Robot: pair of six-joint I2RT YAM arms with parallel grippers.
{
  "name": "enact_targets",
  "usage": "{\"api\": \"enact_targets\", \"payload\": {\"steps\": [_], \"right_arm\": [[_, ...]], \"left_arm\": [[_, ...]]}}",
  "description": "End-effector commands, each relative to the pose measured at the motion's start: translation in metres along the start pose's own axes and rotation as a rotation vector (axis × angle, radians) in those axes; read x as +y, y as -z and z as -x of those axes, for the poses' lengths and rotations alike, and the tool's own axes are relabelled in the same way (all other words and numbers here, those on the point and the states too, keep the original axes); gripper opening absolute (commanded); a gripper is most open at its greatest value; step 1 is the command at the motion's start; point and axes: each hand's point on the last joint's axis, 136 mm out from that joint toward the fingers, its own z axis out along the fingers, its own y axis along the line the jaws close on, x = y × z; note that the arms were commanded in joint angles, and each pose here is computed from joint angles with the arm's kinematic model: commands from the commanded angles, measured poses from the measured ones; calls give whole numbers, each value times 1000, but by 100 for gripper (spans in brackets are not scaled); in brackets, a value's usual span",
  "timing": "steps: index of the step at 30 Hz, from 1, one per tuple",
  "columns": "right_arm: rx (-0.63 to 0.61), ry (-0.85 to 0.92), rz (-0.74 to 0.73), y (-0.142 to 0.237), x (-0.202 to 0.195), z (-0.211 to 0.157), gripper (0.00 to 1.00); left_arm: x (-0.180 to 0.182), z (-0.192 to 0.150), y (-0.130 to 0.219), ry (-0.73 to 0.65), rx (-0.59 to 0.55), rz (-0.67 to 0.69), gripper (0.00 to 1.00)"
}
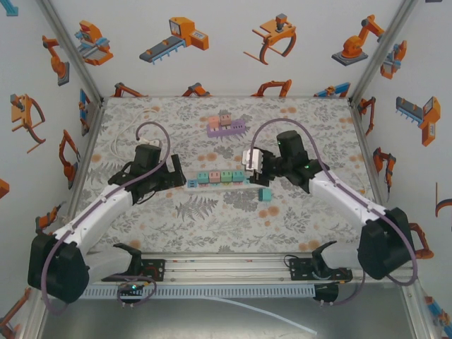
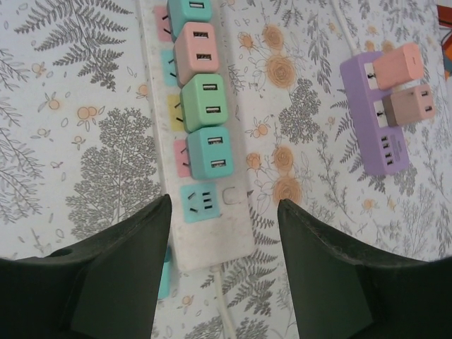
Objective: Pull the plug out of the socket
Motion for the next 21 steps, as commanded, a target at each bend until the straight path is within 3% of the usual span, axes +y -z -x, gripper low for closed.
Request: {"api": "enact_targets", "payload": {"steps": [1,13,21], "right_arm": [[-8,69,67,-14,3,3,58],[37,26,182,-69,10,-23,51],[56,10,202,-82,10,-34,43]], "left_arm": [[-5,7,-15,6,3,-33,99],[-13,-5,-61,-13,112,-54,69],[-16,-16,-77,-8,164,-71,62]]}}
